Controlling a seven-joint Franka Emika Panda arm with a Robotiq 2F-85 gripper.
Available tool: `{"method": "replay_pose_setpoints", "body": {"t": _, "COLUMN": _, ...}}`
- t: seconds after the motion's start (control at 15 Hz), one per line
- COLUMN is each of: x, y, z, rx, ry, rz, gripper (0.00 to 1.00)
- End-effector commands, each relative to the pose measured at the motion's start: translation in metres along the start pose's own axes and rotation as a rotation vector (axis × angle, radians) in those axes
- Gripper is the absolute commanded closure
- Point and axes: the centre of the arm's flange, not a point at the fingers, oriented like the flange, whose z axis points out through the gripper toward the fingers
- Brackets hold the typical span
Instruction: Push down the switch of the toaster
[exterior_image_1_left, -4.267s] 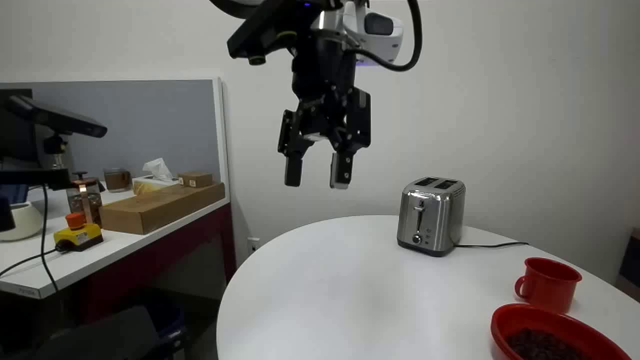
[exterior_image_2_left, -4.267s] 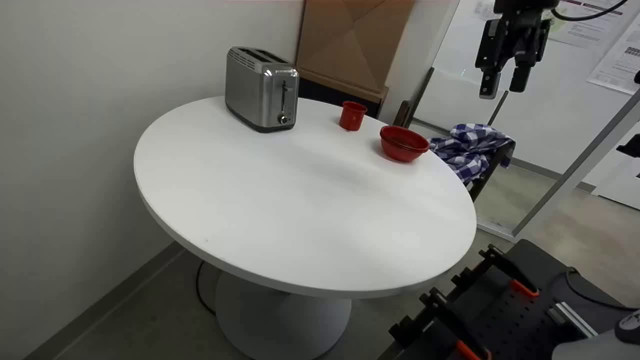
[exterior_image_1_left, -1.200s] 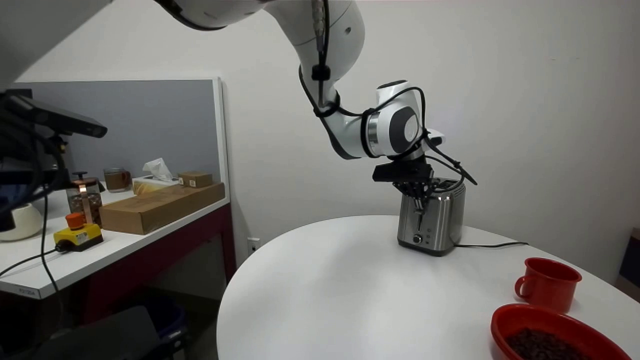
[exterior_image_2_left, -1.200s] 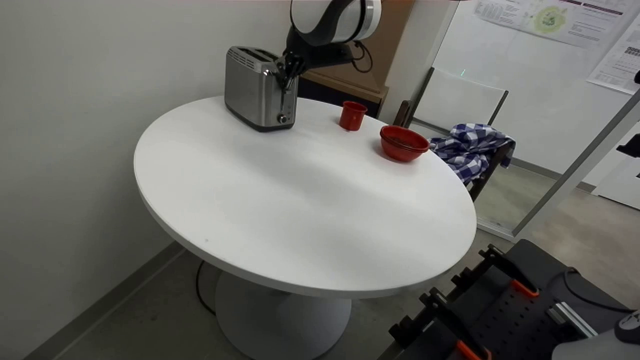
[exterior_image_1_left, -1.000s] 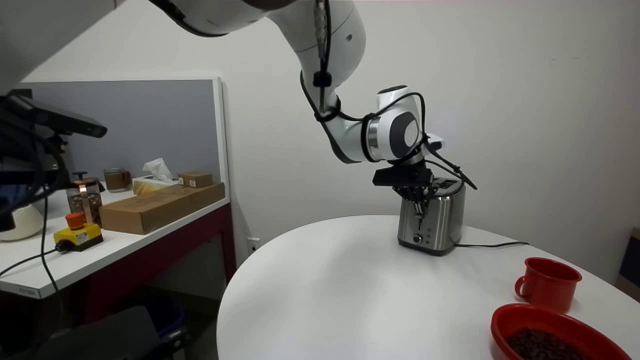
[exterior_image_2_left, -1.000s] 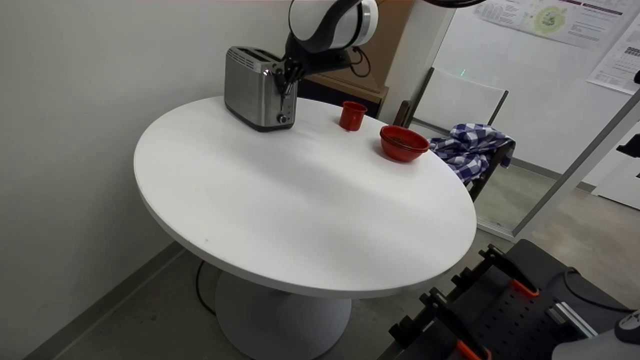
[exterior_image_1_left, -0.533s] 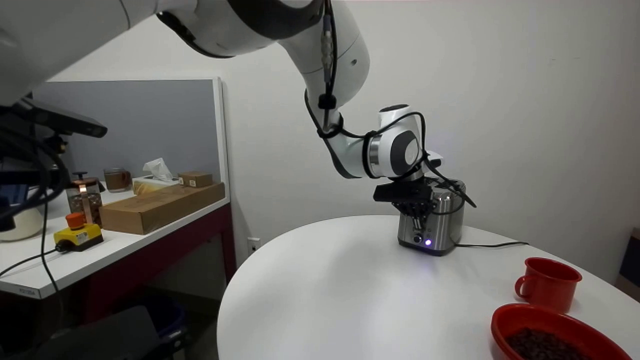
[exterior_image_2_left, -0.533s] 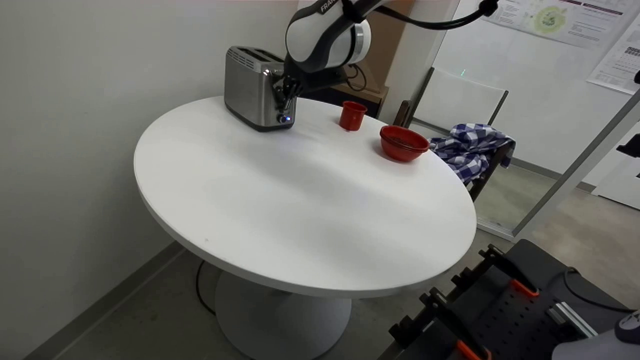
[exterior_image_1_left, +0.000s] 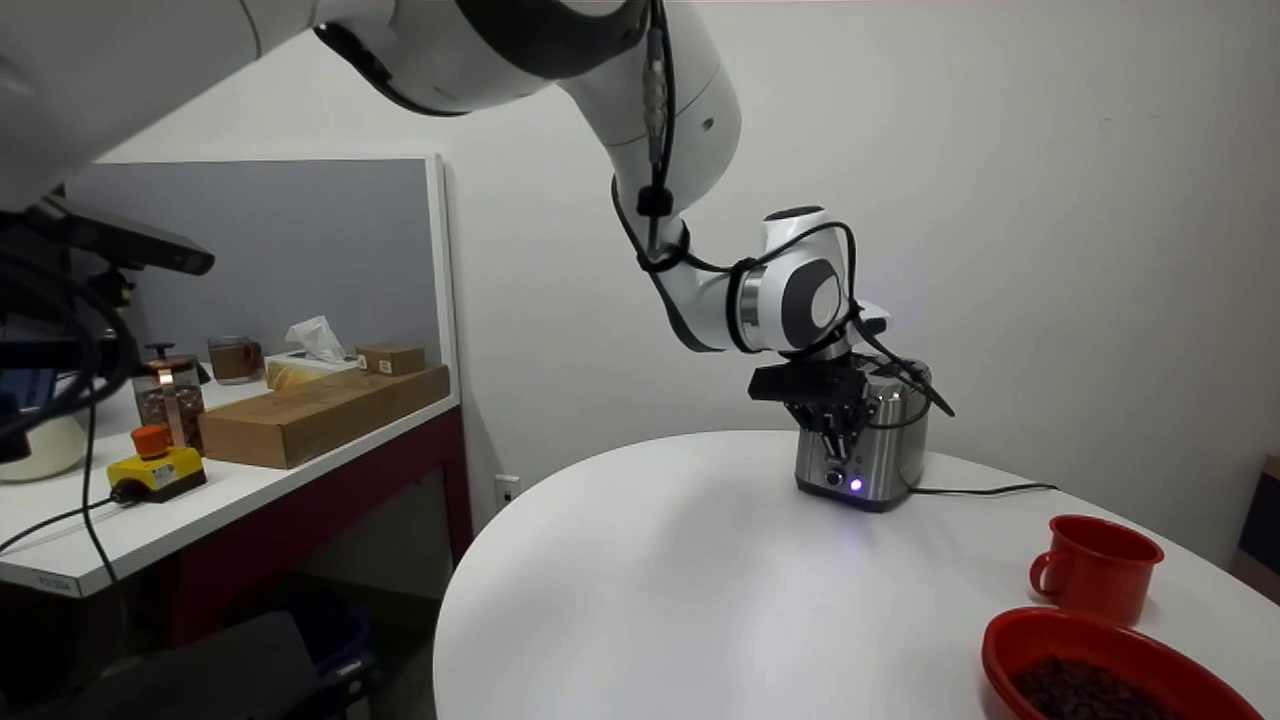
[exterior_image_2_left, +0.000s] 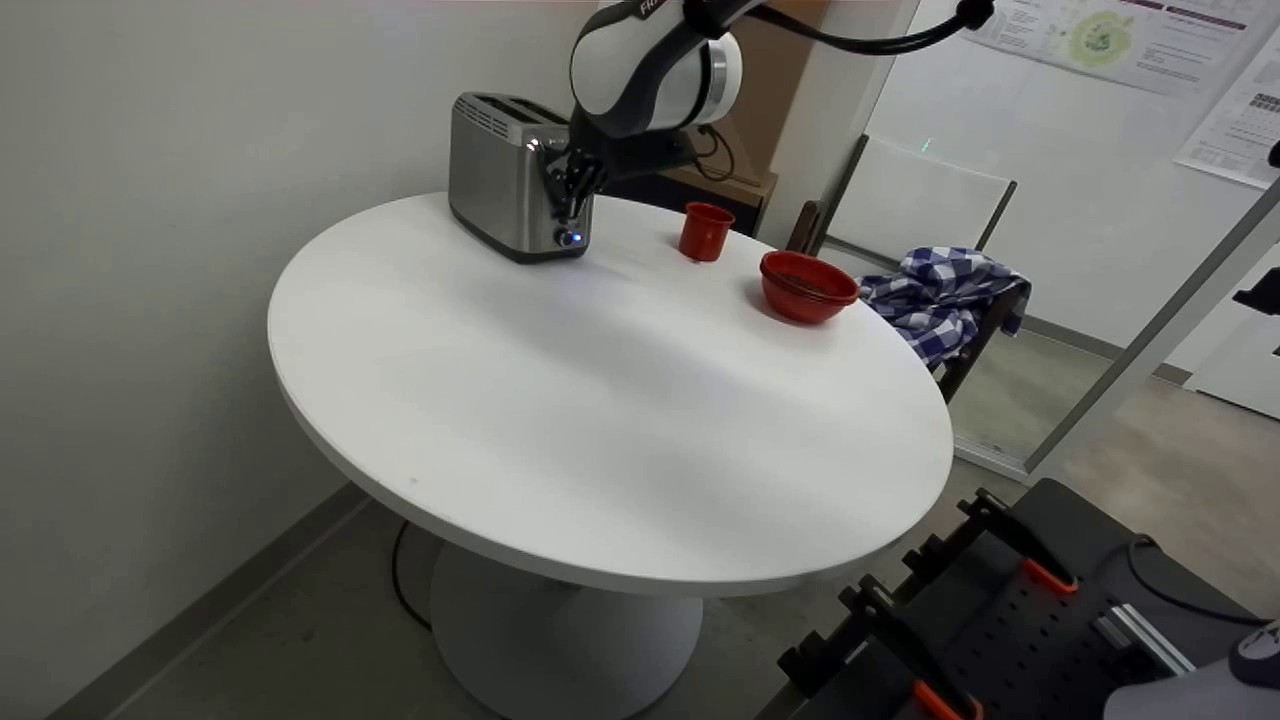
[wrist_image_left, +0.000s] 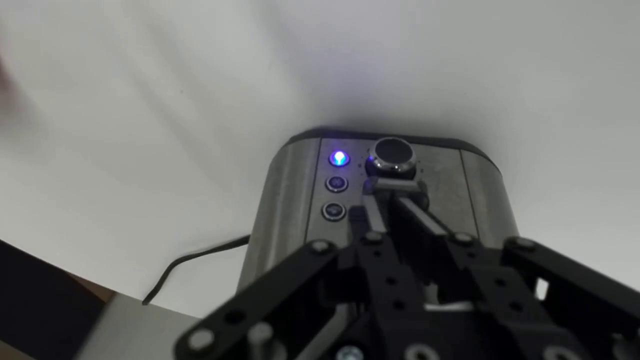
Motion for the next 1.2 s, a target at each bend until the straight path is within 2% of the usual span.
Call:
{"method": "replay_pose_setpoints", "body": {"t": 0.0, "x": 0.005, "y": 0.014, "z": -0.003, "rx": 0.035, "ry": -0.02, "rz": 0.084, "gripper": 0.53}}
{"method": "replay_pose_setpoints", "body": {"t": 0.2, "x": 0.002, "y": 0.029, "z": -0.029, "rx": 0.063, "ry": -0.04, "rz": 0.155, "gripper": 0.3}}
{"method": "replay_pose_setpoints", "body": {"t": 0.47, "x": -0.015, "y": 0.033, "z": -0.084, "rx": 0.131, "ry": -0.171, "rz": 0.185, "gripper": 0.02}}
{"method": "replay_pose_setpoints", "body": {"t": 0.8, "x": -0.062, "y": 0.018, "z": -0.158, "rx": 0.245, "ry": -0.339, "rz": 0.138, "gripper": 0.0}}
{"method": "replay_pose_setpoints", "body": {"t": 0.93, "x": -0.085, "y": 0.015, "z": -0.187, "rx": 0.24, "ry": -0.392, "rz": 0.084, "gripper": 0.0}}
{"method": "replay_pose_setpoints", "body": {"t": 1.13, "x": -0.125, "y": 0.016, "z": -0.221, "rx": 0.174, "ry": -0.436, "rz": -0.036, "gripper": 0.0}}
